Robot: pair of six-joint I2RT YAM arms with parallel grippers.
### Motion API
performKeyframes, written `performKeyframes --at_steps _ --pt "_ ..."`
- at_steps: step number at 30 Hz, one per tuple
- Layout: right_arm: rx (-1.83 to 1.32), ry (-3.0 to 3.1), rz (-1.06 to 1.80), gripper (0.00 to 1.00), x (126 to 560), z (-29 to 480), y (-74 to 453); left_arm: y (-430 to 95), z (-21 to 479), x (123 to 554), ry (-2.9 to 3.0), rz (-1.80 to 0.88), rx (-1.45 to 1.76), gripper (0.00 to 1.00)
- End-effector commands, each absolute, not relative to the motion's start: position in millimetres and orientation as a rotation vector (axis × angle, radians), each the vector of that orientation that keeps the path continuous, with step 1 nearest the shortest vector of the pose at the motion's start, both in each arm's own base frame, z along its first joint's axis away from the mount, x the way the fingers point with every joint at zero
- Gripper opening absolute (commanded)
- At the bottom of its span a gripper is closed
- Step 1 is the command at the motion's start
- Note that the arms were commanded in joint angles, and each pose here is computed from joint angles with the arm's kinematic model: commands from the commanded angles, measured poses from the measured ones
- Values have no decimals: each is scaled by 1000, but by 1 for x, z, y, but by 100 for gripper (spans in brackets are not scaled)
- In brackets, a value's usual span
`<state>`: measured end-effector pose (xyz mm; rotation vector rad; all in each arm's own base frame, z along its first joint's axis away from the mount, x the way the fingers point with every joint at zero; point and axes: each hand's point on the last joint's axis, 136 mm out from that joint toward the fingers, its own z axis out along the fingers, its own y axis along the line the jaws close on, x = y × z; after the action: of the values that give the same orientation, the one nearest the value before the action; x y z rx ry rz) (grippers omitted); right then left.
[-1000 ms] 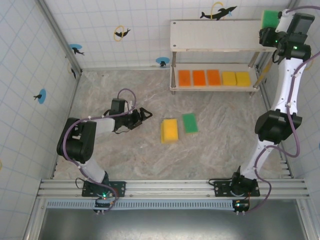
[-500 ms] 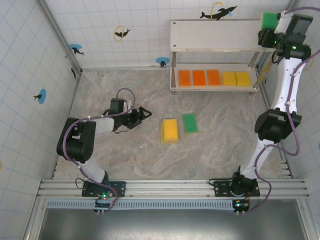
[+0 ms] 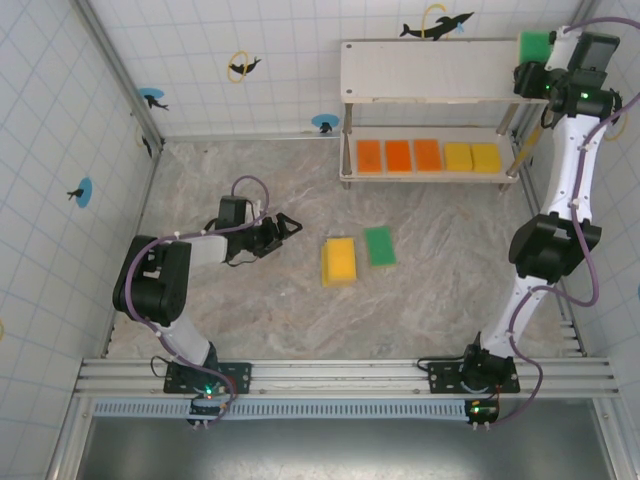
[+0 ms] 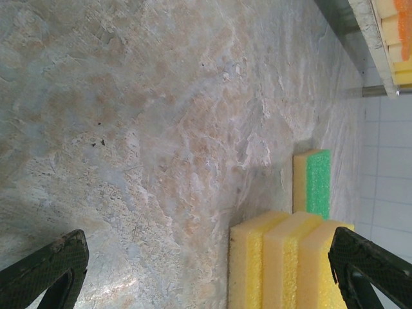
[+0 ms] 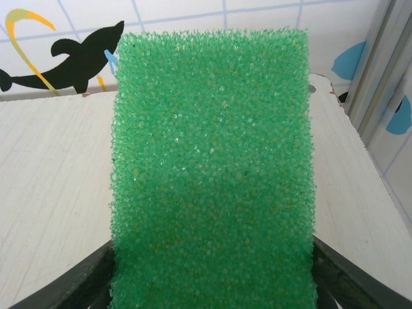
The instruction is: Place and organize the cleaning sponges onto the shelf
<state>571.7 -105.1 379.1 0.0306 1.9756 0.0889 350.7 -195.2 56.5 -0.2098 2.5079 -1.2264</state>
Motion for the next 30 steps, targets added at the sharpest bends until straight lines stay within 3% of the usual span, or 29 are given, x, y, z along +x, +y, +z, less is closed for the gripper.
performKeyframes --at_steps 1,11,30 --pt "22 1989 79 71 577 372 -104 -195 62 356 2479 -1237 -177 98" --pt "22 1996 69 76 579 369 -102 -193 61 355 2480 -1233 -183 98" --pt "66 1911 83 96 548 417 -108 -189 82 345 2445 -1237 -182 98"
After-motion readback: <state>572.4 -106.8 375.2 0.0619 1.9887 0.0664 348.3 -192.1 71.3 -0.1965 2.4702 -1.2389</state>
